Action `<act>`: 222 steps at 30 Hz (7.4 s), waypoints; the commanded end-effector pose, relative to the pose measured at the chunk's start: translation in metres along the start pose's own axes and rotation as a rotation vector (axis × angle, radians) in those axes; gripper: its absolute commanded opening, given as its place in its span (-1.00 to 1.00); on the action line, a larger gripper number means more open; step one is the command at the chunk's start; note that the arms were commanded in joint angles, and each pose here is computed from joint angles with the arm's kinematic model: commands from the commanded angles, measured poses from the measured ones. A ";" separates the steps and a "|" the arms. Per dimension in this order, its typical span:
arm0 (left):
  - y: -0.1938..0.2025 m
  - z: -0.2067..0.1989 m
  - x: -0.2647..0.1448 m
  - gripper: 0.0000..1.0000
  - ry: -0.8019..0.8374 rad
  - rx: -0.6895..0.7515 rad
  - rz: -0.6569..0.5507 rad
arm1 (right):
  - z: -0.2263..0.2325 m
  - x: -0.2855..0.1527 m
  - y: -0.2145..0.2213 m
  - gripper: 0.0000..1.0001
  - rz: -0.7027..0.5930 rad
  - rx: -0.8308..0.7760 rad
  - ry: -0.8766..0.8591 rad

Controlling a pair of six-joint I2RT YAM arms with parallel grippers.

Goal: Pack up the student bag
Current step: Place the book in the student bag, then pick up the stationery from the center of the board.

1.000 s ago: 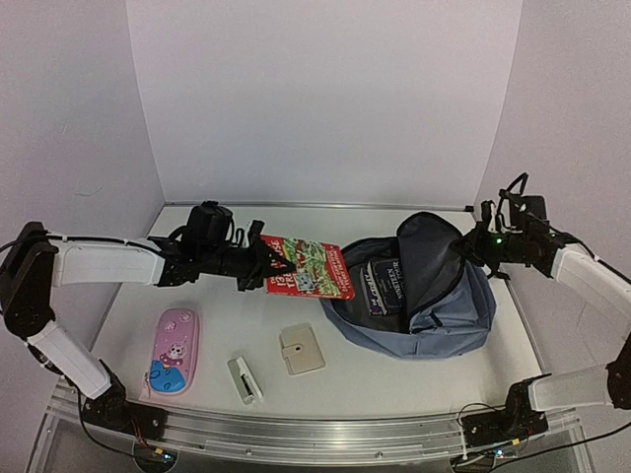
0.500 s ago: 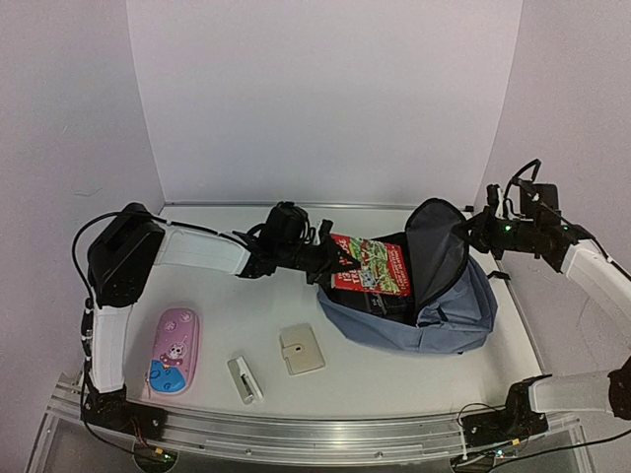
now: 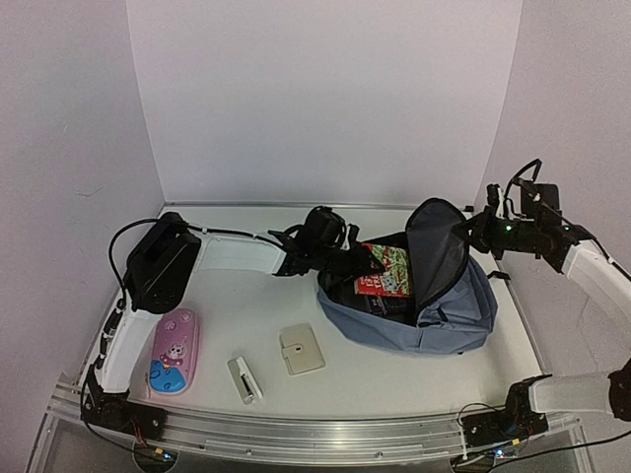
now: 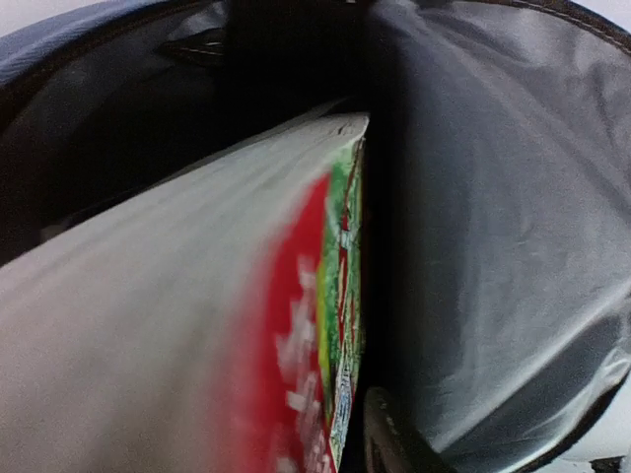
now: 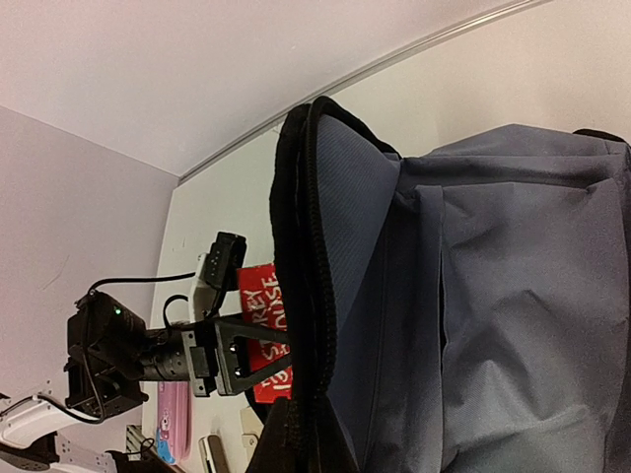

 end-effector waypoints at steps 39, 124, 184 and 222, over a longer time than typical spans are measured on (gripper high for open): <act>0.010 -0.003 0.012 -0.39 -0.211 0.125 0.046 | 0.025 -0.017 -0.016 -1.00 -0.075 -0.060 -0.071; 0.104 0.205 -0.295 0.73 -0.791 -0.352 -0.175 | 0.116 -0.046 0.007 0.97 -0.073 -0.238 -0.365; 0.112 0.223 -0.282 -0.33 -0.588 -0.357 -0.053 | 0.215 0.287 0.355 -0.03 0.574 0.058 -0.616; 0.080 -0.022 -0.358 0.99 -0.130 0.293 0.089 | 0.277 0.121 0.244 -1.00 0.465 -0.714 -0.595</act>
Point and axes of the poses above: each gripper's point midway between its finger pads, its own x axis out along the fingers, its own z axis along the line the jaws close on, y = z × x, the point moved 1 cm from there along -x, back along the fingers, and after that the axes turned 3 degrees about x, right-handed, at the moved point
